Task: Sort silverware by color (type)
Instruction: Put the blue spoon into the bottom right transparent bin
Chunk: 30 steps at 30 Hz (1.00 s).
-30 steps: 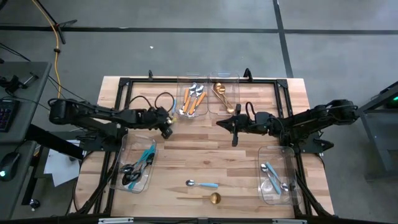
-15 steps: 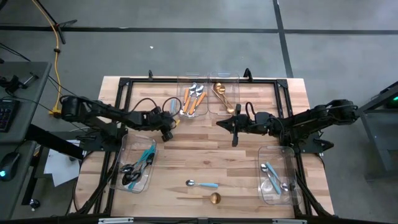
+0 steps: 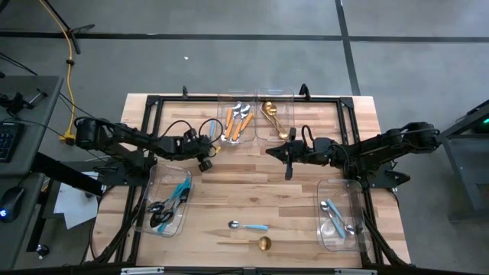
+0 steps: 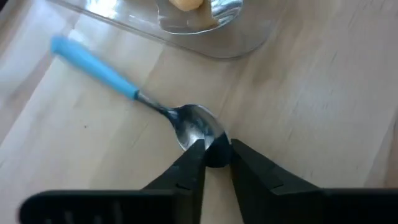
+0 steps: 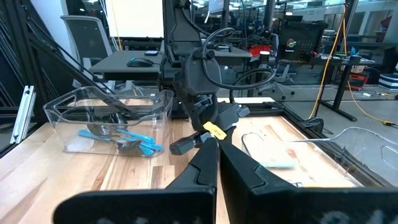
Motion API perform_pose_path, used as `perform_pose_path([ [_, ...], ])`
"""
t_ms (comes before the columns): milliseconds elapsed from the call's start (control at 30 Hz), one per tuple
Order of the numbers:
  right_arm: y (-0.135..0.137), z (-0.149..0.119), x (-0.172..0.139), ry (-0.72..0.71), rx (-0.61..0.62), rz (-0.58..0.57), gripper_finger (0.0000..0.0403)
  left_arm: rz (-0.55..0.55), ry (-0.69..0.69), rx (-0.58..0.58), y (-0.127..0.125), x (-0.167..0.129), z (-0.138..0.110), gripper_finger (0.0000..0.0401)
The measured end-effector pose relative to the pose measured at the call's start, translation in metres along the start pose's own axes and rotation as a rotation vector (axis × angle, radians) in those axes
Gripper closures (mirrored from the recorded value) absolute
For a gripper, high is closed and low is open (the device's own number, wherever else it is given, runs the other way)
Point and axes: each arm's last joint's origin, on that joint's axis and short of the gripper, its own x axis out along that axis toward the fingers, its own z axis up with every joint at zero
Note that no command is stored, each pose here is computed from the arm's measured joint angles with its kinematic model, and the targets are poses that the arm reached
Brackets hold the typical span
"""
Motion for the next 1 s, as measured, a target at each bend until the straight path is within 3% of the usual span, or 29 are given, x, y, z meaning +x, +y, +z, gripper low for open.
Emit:
perform_pose_path([
  [167,0.000,0.000,0.000,0.000,-0.001,0.000,0.0403,0.025,-0.005,0.011,0.001,0.000,0.000,0.0392],
  [633,0.000,0.000,0.000,0.001,-0.008,0.000,0.0403,0.089,0.090,-0.053,0.011,-0.018,-0.011,0.0401],
  [800,0.000,0.000,0.000,0.001,-0.008,0.000,0.0403,0.131,0.050,-0.116,0.016,-0.036,-0.010,0.0401],
  [1000,0.000,0.000,0.000,0.002,-0.009,0.000,0.0403,0.254,-0.100,-0.195,0.022,-0.061,-0.006,0.0401],
])
